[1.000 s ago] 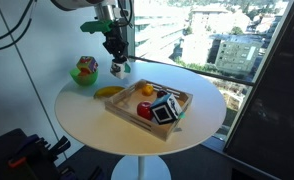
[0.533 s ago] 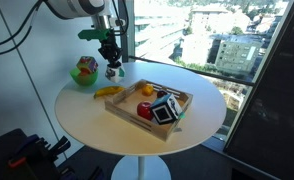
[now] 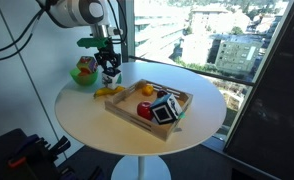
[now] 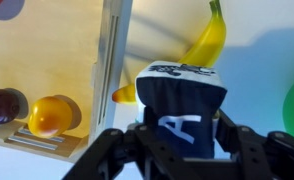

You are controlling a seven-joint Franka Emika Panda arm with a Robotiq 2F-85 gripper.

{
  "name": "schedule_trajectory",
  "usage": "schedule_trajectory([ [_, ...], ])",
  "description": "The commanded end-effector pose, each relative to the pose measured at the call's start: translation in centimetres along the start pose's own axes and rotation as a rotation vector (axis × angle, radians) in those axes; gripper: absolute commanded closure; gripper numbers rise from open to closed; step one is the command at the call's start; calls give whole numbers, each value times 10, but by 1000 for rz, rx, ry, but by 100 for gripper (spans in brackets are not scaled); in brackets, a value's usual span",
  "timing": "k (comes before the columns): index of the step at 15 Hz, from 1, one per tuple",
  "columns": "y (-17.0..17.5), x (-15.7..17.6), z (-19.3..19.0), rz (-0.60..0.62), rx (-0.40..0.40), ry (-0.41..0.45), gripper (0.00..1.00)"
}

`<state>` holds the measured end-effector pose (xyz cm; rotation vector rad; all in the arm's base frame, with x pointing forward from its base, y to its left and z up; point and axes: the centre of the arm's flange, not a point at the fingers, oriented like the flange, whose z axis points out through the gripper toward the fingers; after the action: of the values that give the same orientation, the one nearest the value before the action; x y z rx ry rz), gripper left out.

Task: Remove the plushy cube with letter A from the crate and put it on the table

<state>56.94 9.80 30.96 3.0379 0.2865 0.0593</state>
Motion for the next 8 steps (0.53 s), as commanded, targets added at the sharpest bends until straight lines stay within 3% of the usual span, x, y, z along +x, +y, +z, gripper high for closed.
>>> schedule_trajectory([
  [1,-1,4,-3,3,-16,0,8],
  [3,0,4,-5,10,-12,-3,0],
  [8,3,3,-10,21,2,7,0],
])
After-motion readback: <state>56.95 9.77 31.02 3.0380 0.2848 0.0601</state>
